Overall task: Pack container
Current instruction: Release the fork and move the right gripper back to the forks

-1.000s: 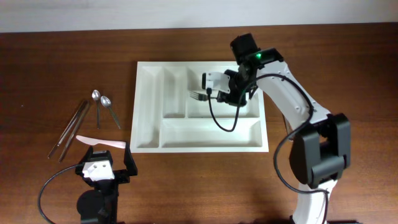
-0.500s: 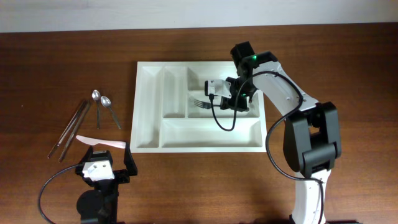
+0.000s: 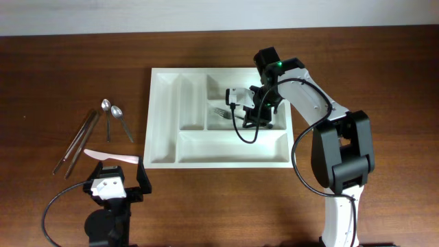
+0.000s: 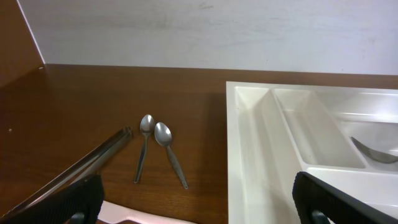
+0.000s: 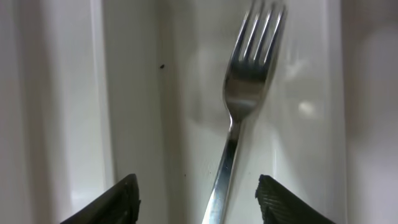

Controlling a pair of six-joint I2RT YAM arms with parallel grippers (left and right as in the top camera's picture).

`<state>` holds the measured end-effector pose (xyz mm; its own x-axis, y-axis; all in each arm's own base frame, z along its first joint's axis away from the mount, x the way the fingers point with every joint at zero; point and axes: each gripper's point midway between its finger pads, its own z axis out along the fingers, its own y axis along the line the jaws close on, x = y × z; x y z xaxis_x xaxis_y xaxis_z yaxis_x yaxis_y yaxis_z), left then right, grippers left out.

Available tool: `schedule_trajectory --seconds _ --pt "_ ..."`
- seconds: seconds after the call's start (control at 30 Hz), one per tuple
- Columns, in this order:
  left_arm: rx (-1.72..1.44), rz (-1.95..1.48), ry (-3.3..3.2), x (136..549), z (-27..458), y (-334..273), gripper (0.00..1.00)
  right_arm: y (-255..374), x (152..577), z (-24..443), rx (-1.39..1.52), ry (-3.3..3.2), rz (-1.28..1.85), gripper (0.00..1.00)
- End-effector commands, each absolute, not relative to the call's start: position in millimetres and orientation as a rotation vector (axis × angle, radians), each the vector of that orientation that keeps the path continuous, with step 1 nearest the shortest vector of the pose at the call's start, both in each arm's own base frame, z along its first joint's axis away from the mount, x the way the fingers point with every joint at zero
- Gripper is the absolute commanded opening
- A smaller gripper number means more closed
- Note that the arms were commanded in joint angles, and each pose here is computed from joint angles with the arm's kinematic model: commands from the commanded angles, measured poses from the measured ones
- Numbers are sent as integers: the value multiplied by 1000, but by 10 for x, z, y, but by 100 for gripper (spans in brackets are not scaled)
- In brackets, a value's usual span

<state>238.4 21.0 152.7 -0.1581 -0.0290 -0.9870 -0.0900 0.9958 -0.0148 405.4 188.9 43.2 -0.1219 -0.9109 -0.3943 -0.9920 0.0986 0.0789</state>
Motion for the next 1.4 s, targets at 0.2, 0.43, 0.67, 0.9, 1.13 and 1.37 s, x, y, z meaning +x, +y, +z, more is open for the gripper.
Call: schedule_trajectory --seconds 0.2,0.43,0.67,0.9,1.13,1.37 --pt "-84 73 1730 2383 1510 232 99 1623 4849 1249 -1170 2488 195 67" --pt "-84 73 1730 2383 1510 232 99 542 4908 1495 -550 2786 -101 65" --pt "-84 73 1730 2383 1510 232 99 -182 4654 1386 -191 2949 40 62" --pt "-84 73 1730 2383 1510 232 99 -576 4351 1055 5 3066 170 63" --pt "-84 73 1730 2383 1510 232 99 -576 3938 565 109 3221 221 62" --pt "-84 73 1730 2383 1510 233 99 -686 3789 452 141 3257 234 62"
